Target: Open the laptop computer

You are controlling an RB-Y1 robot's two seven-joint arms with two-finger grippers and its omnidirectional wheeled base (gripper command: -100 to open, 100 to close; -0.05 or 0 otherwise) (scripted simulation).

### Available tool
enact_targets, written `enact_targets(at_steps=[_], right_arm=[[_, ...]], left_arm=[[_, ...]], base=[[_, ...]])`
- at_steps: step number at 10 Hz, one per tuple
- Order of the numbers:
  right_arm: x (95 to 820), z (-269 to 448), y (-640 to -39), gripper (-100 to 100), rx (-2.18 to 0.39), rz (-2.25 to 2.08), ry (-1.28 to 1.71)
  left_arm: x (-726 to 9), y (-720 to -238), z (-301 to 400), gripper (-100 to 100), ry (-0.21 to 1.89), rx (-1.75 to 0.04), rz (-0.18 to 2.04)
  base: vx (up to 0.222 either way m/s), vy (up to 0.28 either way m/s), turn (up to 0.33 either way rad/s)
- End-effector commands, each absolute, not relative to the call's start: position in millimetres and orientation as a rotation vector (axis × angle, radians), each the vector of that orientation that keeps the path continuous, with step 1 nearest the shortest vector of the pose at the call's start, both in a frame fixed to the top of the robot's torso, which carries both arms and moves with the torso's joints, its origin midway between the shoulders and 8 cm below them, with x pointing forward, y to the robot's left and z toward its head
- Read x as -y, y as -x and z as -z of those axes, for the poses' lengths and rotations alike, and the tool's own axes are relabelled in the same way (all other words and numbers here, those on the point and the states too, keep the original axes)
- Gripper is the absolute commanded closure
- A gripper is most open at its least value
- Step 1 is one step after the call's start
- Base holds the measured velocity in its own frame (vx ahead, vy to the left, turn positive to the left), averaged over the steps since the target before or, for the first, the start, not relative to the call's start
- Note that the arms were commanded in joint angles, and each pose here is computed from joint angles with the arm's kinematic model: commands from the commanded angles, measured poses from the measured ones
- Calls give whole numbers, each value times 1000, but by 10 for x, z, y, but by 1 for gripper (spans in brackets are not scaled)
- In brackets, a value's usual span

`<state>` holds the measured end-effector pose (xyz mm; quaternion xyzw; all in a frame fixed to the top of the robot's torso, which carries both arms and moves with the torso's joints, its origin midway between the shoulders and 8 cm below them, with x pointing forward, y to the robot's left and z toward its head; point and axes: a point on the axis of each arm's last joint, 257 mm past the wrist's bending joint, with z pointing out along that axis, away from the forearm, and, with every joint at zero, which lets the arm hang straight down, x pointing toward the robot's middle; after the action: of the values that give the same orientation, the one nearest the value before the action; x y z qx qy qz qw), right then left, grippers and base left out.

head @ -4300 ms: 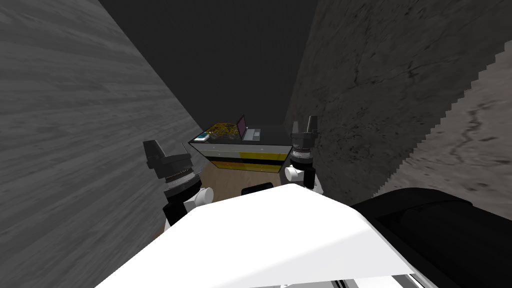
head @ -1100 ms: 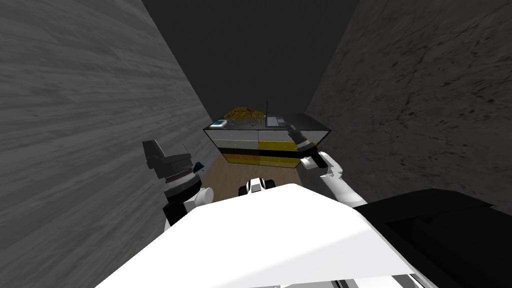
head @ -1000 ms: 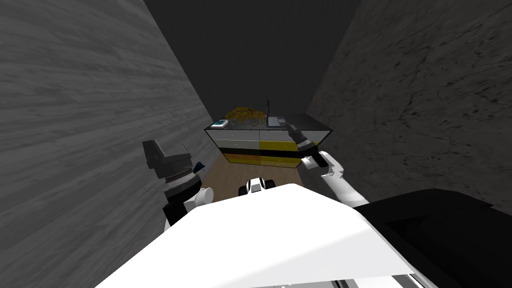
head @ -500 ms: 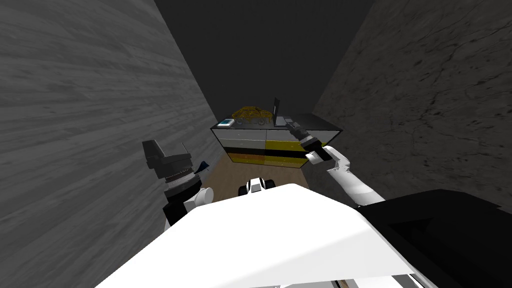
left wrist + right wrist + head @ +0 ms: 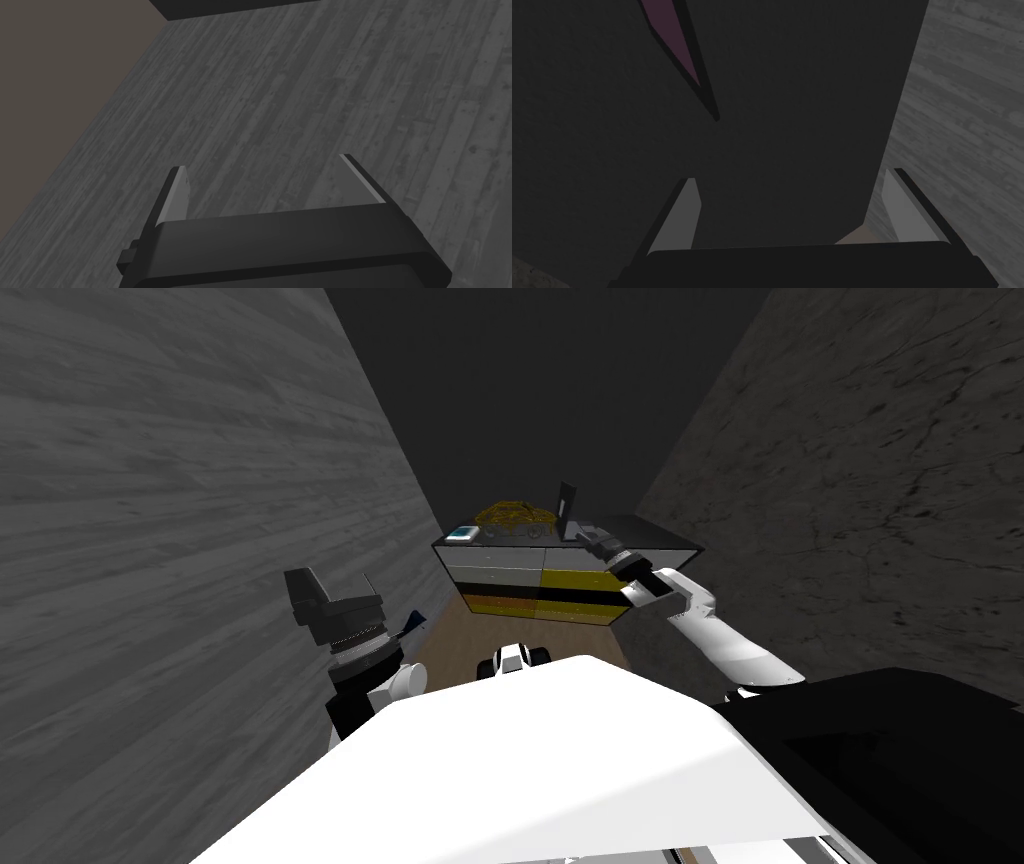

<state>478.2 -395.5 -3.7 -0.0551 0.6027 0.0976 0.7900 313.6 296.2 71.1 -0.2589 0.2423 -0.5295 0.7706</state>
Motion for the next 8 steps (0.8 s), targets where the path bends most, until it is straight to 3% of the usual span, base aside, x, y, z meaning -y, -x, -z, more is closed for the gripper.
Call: enact_targets(at_steps=[1, 8], right_arm=[[4283, 86, -4928, -100, -1358, -55, 170], [4989, 39, -5144, -100, -1465, 288, 313]], left_arm=[[-2962, -3136, -711, 0, 561, -525, 1148], [-2962, -3136, -711, 0, 561, -525, 1148]], base=[[62, 172, 25], [63, 98, 14]])
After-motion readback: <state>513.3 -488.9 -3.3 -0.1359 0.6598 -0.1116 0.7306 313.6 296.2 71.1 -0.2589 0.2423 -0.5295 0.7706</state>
